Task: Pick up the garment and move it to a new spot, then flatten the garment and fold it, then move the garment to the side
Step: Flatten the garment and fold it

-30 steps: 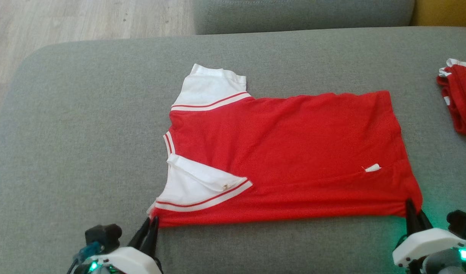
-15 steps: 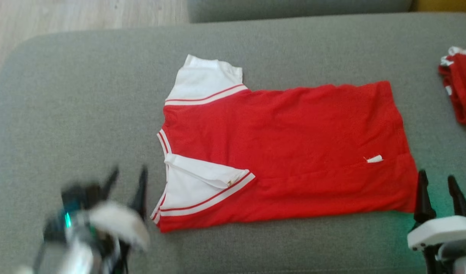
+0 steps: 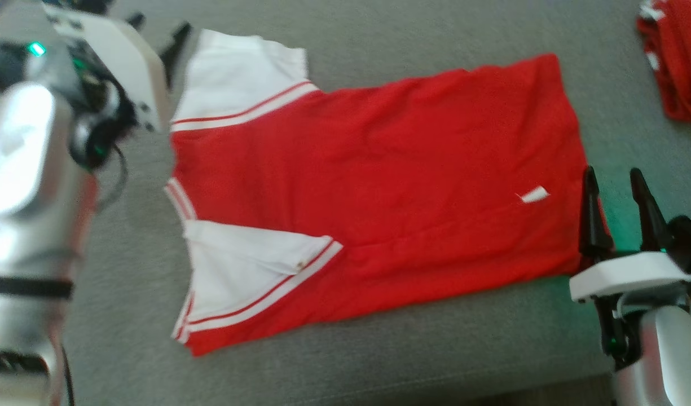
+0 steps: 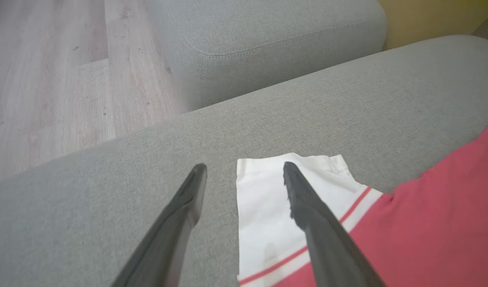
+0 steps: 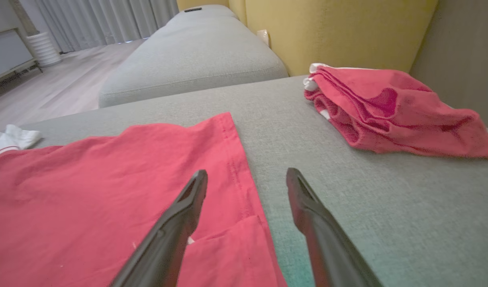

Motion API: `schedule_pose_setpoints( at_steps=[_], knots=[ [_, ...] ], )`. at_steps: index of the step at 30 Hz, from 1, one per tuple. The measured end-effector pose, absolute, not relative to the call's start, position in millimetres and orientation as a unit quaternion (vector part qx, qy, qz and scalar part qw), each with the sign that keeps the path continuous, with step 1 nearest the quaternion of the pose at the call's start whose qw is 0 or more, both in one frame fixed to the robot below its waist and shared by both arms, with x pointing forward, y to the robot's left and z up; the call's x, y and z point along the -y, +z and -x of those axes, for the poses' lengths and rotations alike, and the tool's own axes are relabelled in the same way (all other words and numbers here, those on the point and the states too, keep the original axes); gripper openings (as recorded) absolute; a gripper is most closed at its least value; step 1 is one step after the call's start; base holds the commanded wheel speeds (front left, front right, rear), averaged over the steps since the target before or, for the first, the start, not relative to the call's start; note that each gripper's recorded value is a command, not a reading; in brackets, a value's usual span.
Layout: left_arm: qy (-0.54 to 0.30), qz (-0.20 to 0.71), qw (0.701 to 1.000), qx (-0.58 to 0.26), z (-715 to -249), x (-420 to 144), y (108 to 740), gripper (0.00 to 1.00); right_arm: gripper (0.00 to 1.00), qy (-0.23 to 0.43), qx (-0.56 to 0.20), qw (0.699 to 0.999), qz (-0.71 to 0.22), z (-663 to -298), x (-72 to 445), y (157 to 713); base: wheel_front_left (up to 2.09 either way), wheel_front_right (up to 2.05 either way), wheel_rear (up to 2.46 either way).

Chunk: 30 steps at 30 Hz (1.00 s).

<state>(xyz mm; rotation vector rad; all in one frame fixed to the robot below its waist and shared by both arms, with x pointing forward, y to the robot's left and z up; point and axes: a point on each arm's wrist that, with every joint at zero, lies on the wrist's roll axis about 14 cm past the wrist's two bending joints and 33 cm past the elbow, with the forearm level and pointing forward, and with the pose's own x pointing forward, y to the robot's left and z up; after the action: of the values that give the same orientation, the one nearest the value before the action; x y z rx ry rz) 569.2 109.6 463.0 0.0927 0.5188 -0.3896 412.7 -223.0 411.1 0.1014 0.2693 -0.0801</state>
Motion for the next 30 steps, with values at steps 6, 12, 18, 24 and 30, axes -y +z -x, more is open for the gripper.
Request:
schedule_pose_setpoints(
  at_steps=[6, 12, 18, 24, 30],
  knots=[
    [-0.194, -0.083, 0.933, -0.291, -600, -103, 432, 1.0, 1.0, -0.063, -0.137, 0.987, -0.05, -410, 239, 405, 0.0, 0.0, 0.0],
    [-0.198, -0.097, 0.912, -0.346, -604, -97, 379, 1.0, 1.0, -0.101, -0.15, 0.982, -0.058, -393, 261, 392, 0.0, 0.0, 0.0],
    [-0.194, -0.108, 0.907, -0.356, -610, -101, 363, 1.0, 1.0, -0.117, -0.159, 0.978, -0.059, -386, 269, 385, 0.0, 0.0, 0.0],
    [-0.199, -0.114, 0.906, -0.356, -617, -98, 361, 1.0, 1.0, -0.122, -0.154, 0.979, -0.059, -389, 273, 385, 0.0, 0.0, 0.0],
    [-0.212, -0.116, 0.899, -0.366, -617, -88, 357, 0.0, 1.0, -0.126, -0.149, 0.979, -0.058, -392, 276, 388, 0.0, 0.0, 0.0]
  ],
)
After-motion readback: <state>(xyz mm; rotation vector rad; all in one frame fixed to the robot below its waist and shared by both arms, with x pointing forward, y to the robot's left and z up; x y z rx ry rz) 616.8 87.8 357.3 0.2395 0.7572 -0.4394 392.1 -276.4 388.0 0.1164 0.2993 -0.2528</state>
